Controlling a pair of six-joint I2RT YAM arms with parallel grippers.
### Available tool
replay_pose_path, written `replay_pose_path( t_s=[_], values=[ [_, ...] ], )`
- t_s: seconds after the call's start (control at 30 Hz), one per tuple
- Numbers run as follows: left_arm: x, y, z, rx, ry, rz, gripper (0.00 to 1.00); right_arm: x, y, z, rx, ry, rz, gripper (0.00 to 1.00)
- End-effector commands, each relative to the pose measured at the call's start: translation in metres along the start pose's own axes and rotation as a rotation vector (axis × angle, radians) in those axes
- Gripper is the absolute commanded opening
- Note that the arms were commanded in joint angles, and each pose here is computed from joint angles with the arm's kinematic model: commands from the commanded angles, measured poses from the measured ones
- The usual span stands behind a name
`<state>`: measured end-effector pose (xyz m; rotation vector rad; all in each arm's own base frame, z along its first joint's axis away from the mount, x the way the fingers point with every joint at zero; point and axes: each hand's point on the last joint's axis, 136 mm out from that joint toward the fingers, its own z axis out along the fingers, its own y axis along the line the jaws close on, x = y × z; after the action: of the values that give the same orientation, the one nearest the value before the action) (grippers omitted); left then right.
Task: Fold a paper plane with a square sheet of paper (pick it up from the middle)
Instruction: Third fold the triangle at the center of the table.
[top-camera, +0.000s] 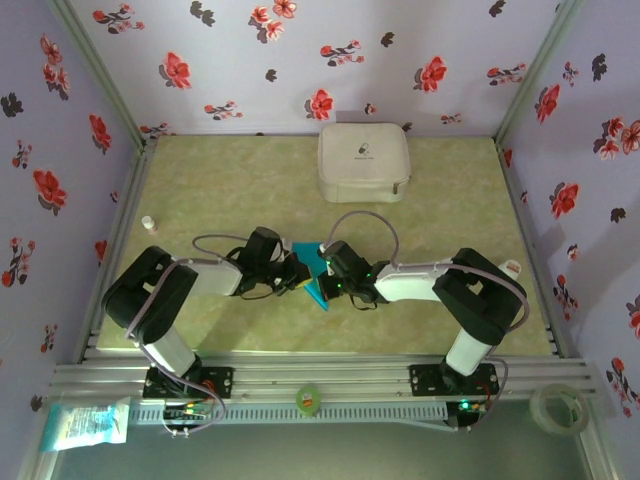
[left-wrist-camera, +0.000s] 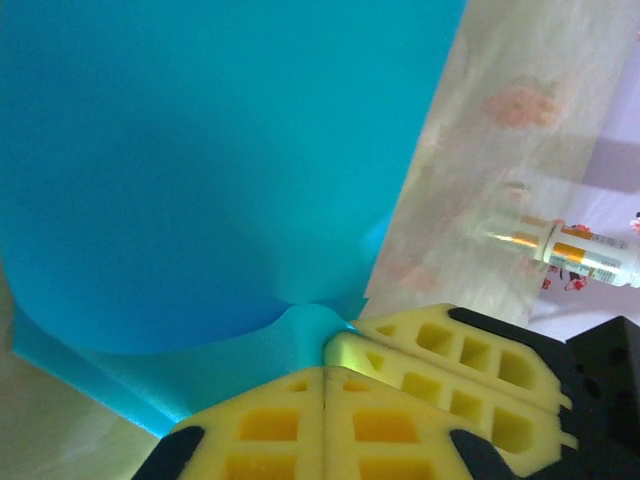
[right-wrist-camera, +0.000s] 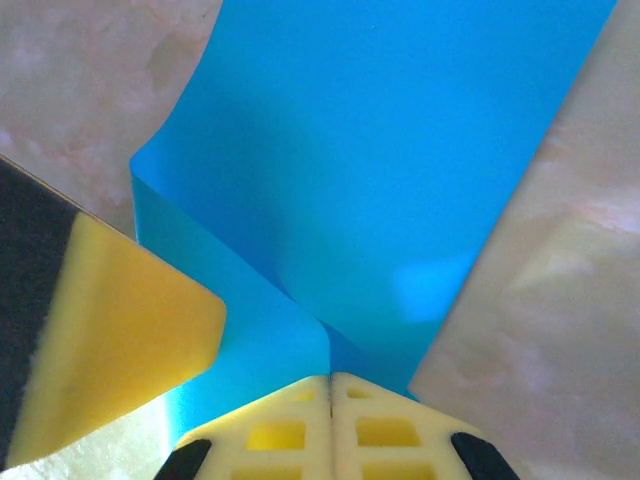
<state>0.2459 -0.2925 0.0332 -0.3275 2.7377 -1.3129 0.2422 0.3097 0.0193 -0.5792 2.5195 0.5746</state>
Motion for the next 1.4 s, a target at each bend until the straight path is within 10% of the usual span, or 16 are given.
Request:
replay_pose_path(
  t_s=[0.0,0.43,0.77,1.0,1.37],
  values=[
    [0.002,0.011,0.004,-0.034,0.003,0.015,0.0,0.008,-0.01,0.005,0.039,0.029,0.009,0.0],
    [0.01,0.048,0.01,-0.129,0.008,0.003,0.0,-0.002,-0.002,0.001,0.009,0.005,0.016,0.02],
    [0.009,0.049,0.01,-0.135,0.007,0.011,0.0,-0.038,0.0,-0.05,-0.026,-0.088,0.214,0.43],
    [0.008,0.047,0.01,-0.13,0.002,0.013,0.0,-0.018,0.052,-0.05,-0.329,0.093,0.371,0.22],
    [0.007,0.045,0.011,-0.123,0.003,0.016,0.0,0.004,0.061,-0.018,-0.271,0.242,0.351,0.05]
  ],
)
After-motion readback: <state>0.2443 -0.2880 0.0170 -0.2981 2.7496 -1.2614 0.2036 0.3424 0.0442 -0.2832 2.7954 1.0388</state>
